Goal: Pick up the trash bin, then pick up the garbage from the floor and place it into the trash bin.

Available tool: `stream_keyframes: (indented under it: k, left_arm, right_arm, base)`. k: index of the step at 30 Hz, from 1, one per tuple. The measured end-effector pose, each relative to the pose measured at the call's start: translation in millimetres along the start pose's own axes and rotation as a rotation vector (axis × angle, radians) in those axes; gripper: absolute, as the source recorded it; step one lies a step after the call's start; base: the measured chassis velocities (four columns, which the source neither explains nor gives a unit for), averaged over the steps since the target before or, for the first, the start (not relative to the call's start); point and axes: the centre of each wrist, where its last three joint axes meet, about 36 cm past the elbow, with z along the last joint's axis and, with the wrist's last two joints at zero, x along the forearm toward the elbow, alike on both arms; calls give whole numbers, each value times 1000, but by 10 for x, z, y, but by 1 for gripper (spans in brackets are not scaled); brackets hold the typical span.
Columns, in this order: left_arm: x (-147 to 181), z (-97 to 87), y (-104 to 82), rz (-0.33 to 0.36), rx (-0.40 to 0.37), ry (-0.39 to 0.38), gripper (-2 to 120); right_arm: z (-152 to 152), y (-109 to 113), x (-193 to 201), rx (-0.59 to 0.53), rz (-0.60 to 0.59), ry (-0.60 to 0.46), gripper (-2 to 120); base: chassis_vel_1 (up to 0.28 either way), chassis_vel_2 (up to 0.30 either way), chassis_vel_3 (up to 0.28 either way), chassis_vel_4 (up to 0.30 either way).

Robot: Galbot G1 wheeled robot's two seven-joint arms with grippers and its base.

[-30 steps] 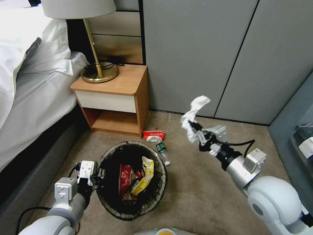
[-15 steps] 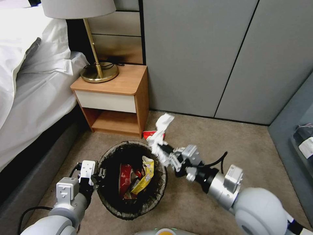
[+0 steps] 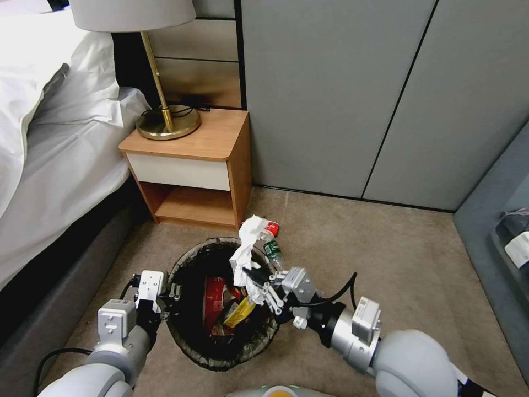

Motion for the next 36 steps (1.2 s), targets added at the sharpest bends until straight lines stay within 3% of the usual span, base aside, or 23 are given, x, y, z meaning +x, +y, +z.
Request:
stream_keyframes:
  k: [15, 26, 36]
  left_arm:
    - [-10, -4, -40, 12, 6, -7, 1]
    - [-20, -24, -36, 23, 6, -17, 1]
    - [-23, -32, -32, 28, 3, -21, 1]
  right_arm:
    - [227, 137, -200, 4, -29, 60, 0]
    - [233, 241, -278, -20, 105, 138, 41]
    - [128, 215, -210, 3, 123, 134, 75]
  base:
    - [0, 0, 0, 0]
    - [0, 0, 0, 0]
    - [0, 0, 0, 0]
